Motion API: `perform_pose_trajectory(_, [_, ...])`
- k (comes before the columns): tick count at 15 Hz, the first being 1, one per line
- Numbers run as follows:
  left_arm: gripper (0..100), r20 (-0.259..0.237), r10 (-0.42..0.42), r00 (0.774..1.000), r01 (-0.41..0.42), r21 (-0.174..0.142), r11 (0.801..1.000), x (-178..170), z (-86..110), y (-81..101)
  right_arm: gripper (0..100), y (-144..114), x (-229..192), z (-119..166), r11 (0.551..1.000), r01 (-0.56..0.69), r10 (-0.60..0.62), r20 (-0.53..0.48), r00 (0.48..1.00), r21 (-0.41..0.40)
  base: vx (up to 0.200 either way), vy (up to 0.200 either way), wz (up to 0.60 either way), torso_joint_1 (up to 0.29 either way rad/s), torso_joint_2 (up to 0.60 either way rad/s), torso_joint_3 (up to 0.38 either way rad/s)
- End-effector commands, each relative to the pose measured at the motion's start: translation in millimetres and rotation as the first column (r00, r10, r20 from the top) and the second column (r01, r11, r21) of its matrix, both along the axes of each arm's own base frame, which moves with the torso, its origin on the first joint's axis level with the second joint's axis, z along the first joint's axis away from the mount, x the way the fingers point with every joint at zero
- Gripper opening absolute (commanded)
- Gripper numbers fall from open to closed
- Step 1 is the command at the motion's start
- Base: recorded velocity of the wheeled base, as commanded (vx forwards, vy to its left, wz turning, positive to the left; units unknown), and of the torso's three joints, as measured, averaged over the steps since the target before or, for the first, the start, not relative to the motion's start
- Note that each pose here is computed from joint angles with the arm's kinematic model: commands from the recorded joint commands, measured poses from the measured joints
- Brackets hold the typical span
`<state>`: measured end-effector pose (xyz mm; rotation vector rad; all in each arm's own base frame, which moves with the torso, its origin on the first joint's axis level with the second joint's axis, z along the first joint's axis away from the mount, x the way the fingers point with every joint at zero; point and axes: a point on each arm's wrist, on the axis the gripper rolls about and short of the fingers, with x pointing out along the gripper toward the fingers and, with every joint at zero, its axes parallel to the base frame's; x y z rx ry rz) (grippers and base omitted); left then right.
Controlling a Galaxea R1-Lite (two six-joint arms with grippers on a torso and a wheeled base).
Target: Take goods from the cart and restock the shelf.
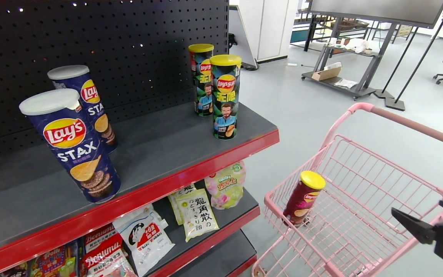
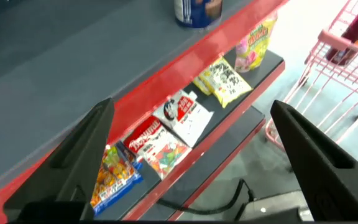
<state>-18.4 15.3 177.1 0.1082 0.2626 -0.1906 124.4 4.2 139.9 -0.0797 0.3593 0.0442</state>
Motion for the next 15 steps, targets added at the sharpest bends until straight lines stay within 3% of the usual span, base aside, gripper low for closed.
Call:
perform_pose_trajectory(1, [100,-0.038,0.001,0.999,0.0,0.018,1.0,13,4.4,-6.3,100,16,83,-49,0.992,-0.103,0.113,-0.174,0.978,0.066,0.0,0.0,0.0,0.0,0.0,0.0])
perform_pose_trajectory(8, [100,-0.046,0.006,0.999,-0.006,0.003,1.0,18,6.8,-9.0,100,52,135,-108,0.972,-0.216,0.232,-0.214,0.949,0.094,0.0,0.0,0.0,0.0,0.0,0.0])
perform_pose_trajectory(15, [100,-0.06,0.006,0.998,-0.006,0.009,1.0,23,8.0,-11.4,100,47,166,-125,0.981,-0.172,0.187,-0.214,0.959,0.089,0.0,0.0,0.0,0.0,0.0,0.0])
